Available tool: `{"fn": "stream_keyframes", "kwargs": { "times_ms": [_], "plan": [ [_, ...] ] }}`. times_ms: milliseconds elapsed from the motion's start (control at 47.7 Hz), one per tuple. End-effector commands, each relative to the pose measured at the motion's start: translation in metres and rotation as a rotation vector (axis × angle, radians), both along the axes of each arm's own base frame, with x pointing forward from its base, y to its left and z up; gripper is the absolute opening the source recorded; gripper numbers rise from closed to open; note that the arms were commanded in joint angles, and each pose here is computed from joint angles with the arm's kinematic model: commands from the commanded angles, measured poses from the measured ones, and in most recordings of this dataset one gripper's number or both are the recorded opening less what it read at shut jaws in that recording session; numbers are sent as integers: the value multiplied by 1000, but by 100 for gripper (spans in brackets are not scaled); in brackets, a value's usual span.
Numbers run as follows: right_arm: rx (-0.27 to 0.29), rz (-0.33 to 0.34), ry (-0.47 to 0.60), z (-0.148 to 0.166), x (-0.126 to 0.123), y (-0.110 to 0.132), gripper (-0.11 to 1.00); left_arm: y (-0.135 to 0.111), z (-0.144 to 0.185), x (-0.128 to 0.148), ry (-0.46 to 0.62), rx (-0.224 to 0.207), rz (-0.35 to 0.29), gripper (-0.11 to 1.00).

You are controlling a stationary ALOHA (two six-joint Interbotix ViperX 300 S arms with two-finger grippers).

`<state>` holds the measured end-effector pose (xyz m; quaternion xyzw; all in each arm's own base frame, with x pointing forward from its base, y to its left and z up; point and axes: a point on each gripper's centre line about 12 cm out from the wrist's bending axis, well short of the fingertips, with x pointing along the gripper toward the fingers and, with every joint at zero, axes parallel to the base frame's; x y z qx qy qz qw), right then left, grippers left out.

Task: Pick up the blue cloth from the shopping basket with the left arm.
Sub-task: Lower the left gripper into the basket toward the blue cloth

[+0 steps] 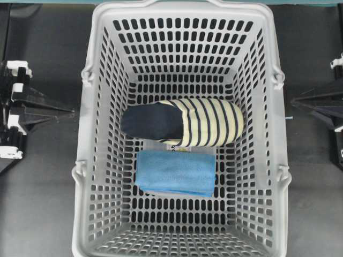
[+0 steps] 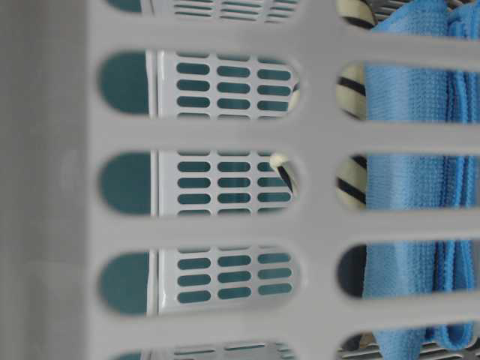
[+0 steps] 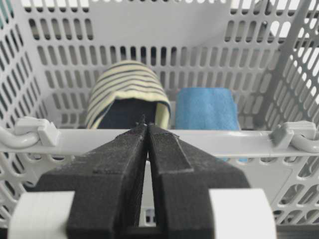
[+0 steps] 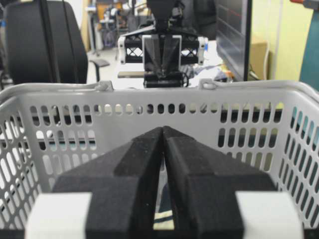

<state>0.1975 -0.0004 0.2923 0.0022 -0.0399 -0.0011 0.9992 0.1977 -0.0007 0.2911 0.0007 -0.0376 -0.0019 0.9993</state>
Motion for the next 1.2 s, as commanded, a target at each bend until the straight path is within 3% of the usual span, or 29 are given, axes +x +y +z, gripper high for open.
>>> {"fn": "stream_keyframes", "kwargs": {
  "times_ms": [0,84,315,587,692,839,923,1028,1175],
  "plan": [
    [6,3,-15,7,2,1,1,0,36,3,-49,14,-3,6],
    [20,4,40,3,1,1,3,0,55,6,-20,11,-1,0],
    [44,40,220,8,0,8,0,-10,92,28,194,9,-39,0],
    [38,45,378,13,-12,9,3,-24,105,74,435,27,-75,0],
    [39,46,377,20,-15,9,27,-28,102,96,496,33,-79,0],
    [34,55,342,29,-18,10,71,-34,96,126,562,35,-85,1],
    [36,56,334,31,-19,10,82,-36,92,143,611,35,-84,2],
    [36,56,326,32,-21,10,78,-39,85,162,674,28,-81,22],
    [34,56,322,33,-21,10,78,-49,67,196,769,7,-79,66]
  ]
}}
